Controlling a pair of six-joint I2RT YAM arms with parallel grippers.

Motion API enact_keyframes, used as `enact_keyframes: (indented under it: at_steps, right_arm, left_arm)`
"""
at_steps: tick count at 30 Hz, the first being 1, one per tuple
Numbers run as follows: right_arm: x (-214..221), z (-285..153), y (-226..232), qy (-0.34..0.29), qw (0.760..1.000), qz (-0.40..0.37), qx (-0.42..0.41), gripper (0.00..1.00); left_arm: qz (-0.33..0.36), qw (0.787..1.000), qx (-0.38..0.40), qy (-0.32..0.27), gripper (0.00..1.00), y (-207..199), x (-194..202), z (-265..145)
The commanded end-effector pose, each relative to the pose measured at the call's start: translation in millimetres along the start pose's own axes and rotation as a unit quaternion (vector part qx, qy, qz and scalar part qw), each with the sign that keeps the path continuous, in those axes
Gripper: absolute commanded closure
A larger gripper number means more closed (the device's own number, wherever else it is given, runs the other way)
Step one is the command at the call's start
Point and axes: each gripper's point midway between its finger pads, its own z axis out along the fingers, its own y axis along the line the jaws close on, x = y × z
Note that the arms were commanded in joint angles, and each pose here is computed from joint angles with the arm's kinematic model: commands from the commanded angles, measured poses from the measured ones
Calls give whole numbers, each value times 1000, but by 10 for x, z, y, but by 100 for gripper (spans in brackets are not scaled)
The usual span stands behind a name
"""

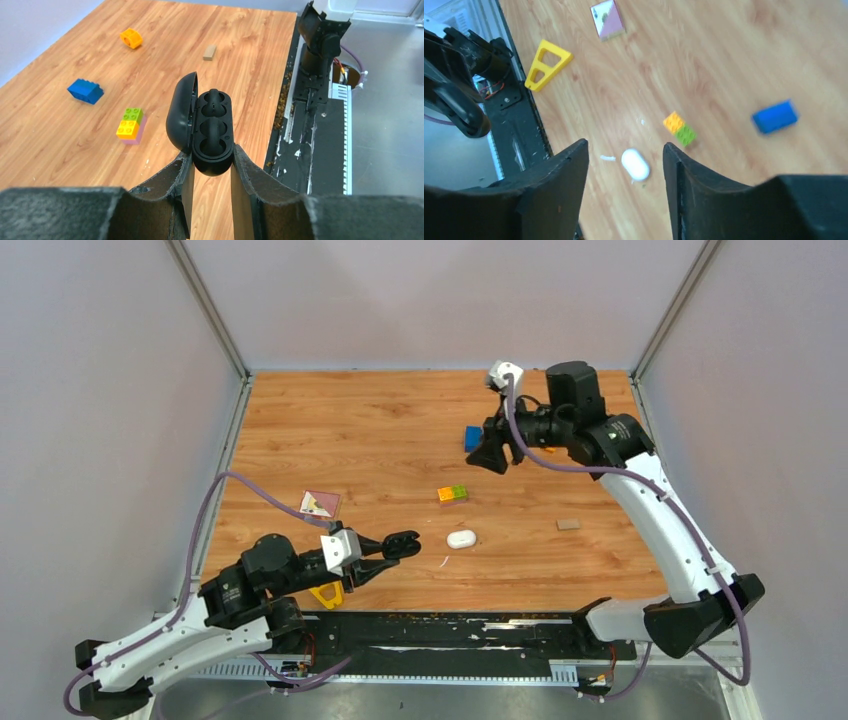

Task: Insert the wireless bluetooth earbuds into the charging case
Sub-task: Close the charging case.

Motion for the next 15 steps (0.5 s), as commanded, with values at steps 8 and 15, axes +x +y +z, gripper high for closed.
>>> enact_keyframes:
  at_steps: [8, 15]
  right_arm:
    - [888, -283, 518, -35, 985, -24, -165, 25]
    - [1296, -173, 669, -6, 979, -88, -184, 15]
  left_arm:
    - [-13, 998, 33, 49, 100, -74, 147, 261]
    - [-9, 996, 55, 68, 100, -90, 224, 575]
